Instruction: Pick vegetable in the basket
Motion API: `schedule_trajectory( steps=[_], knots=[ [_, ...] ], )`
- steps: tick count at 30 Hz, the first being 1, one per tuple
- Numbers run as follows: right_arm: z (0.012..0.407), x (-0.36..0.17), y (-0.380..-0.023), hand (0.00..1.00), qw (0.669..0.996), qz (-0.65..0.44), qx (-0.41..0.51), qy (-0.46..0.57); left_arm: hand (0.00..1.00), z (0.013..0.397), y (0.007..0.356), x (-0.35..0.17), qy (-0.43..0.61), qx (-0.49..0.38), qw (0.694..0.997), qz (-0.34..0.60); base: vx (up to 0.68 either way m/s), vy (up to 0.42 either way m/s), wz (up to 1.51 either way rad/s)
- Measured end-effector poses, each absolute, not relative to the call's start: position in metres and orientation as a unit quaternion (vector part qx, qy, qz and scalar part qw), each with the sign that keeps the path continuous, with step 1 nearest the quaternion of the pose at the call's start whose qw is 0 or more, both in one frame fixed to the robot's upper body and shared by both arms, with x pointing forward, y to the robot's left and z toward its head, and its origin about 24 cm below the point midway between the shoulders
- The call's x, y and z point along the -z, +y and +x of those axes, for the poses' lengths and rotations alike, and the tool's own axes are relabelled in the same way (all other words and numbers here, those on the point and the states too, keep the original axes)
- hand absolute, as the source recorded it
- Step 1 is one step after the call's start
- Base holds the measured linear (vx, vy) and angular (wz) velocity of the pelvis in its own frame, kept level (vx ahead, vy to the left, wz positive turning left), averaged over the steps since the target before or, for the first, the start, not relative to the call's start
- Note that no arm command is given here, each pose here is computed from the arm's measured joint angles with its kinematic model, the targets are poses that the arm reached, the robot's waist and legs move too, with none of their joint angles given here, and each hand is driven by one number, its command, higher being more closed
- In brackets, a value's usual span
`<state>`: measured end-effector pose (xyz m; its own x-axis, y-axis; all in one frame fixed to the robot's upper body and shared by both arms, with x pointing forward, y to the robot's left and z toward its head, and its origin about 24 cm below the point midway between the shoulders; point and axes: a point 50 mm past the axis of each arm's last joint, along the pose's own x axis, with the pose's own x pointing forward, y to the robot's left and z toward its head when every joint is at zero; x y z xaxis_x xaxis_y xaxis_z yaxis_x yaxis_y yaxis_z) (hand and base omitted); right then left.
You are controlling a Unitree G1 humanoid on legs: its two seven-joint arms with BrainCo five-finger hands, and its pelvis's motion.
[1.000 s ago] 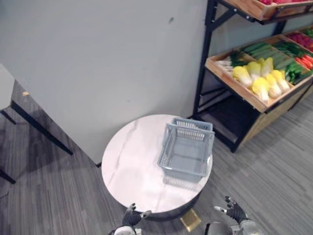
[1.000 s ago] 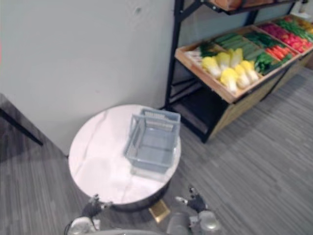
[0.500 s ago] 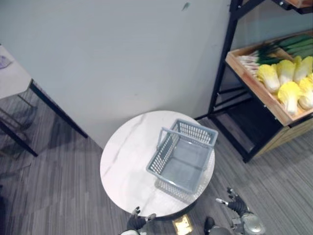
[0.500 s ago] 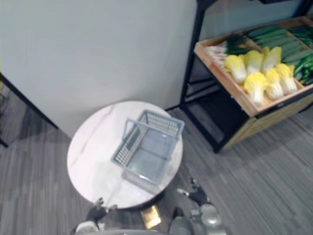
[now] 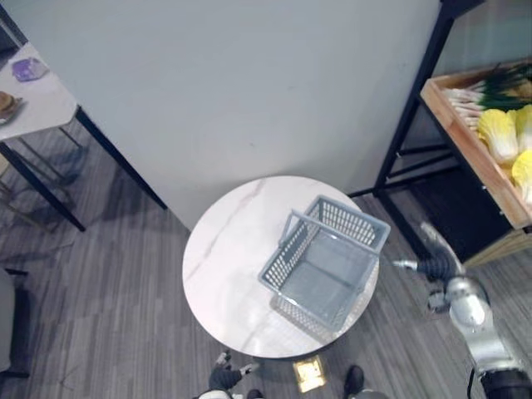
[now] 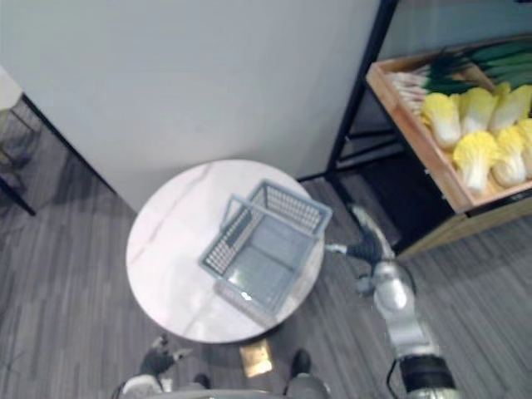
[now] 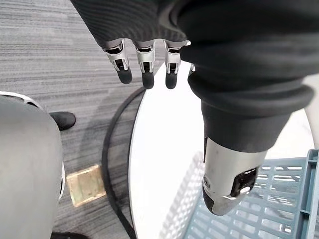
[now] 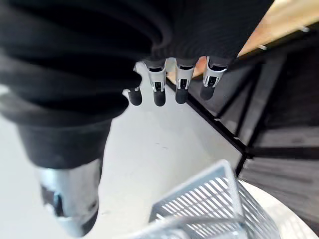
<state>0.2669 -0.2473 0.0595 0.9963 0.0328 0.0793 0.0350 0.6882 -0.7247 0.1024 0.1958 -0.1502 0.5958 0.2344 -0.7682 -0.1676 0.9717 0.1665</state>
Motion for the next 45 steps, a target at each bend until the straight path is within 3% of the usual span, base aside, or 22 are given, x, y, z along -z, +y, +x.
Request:
schedule_trajectory(
  steps=[6,8,13,24,35,45],
  knots=[
    [0.287,-0.079,-0.207,0.0,0.889,-0.438,-0.075,-0.11,0.0,0.097,0.212,0.152,0.453,-0.113,0.882,0.058,-0.09,0.069,-0.15],
    [0.294,-0.079,-0.188,0.0,0.873,-0.459,-0.115,-0.121,0.0,0.082,0.215,0.157,0.483,-0.124,0.865,0.055,-0.04,0.049,0.01],
    [0.321,-0.07,-0.171,0.0,0.85,-0.495,-0.152,-0.094,0.0,0.075,0.215,0.159,0.494,-0.12,0.859,0.061,-0.01,0.005,0.13],
    [0.371,-0.09,-0.184,0.0,0.848,-0.52,-0.096,-0.029,0.0,0.091,0.213,0.155,0.474,-0.116,0.87,0.064,0.05,0.008,0.19],
    [0.386,-0.11,-0.2,0.0,0.862,-0.505,-0.037,-0.016,0.0,0.101,0.212,0.152,0.454,-0.134,0.88,0.047,-0.01,0.011,0.07],
    [0.39,-0.11,-0.204,0.0,0.841,-0.539,-0.034,0.002,0.0,0.106,0.211,0.151,0.447,-0.132,0.883,0.046,0.01,0.001,0.0]
  ],
)
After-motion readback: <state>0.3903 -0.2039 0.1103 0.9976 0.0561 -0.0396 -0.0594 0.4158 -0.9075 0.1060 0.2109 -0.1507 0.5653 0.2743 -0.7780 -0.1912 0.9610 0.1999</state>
